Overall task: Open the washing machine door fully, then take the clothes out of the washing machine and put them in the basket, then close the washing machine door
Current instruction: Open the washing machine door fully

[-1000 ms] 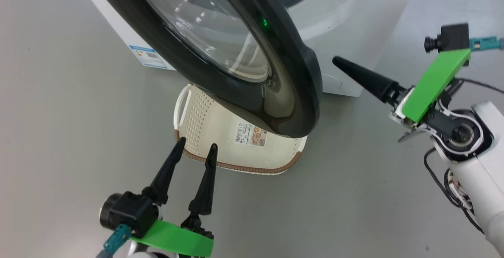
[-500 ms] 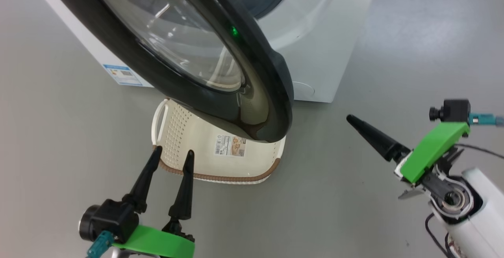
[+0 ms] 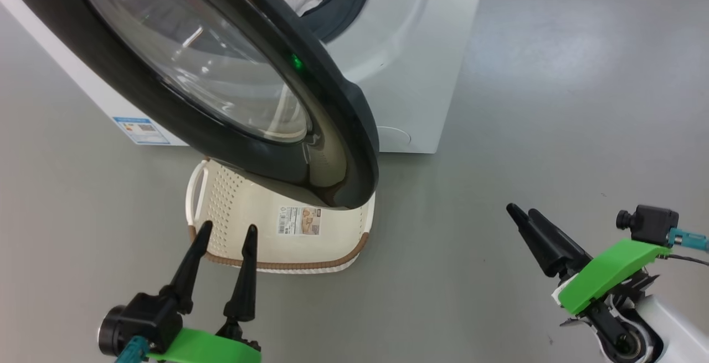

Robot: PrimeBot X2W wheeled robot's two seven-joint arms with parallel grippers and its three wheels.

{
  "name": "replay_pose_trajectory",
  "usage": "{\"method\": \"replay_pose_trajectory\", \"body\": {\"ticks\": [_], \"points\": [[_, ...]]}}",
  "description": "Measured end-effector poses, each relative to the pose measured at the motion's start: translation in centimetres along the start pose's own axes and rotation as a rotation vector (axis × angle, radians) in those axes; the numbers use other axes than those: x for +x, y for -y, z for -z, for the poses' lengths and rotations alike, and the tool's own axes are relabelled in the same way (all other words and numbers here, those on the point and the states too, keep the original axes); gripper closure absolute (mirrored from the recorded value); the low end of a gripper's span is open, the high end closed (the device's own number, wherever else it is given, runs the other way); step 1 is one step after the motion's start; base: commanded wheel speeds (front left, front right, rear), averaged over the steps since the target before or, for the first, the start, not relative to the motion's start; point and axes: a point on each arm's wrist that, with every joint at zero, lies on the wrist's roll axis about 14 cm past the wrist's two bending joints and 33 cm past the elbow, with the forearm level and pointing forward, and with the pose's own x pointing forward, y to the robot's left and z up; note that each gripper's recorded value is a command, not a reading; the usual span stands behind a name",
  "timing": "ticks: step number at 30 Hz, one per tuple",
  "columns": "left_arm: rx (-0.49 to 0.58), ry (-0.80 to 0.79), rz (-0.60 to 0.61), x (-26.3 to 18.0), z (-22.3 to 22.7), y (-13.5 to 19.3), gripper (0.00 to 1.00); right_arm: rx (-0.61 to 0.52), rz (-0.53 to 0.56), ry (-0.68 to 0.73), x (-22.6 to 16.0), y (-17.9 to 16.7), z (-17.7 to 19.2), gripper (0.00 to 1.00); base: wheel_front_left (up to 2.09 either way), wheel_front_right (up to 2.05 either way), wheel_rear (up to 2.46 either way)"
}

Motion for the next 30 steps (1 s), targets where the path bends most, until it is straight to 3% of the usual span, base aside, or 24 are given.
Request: {"method": "replay_pose_trajectory", "body": {"ticks": [12, 16, 23, 30], "points": [[0.001, -0.006, 0.014, 0.3, 0.2, 0.3, 0.0, -0.256, 0.073, 0.135, -1.8, 2.7, -1.4, 0.0, 0.0, 0.0, 0.0], [0.001, -0.006, 0.01, 0.3, 0.3, 0.2, 0.0, -0.313, 0.079, 0.268, -1.9, 2.1, -4.8, 0.0, 0.0, 0.0, 0.0], [0.003, -0.003, -0.005, 0.2, 0.1, -0.3, 0.0, -0.446, 0.133, 0.342, -4.0, 2.3, -4.4, 0.0, 0.0, 0.0, 0.0], [0.013, -0.003, -0.015, 0.1, 0.1, -0.7, 0.0, -0.523, 0.156, 0.47, -5.4, 0.8, -6.4, 0.0, 0.0, 0.0, 0.0]]}}
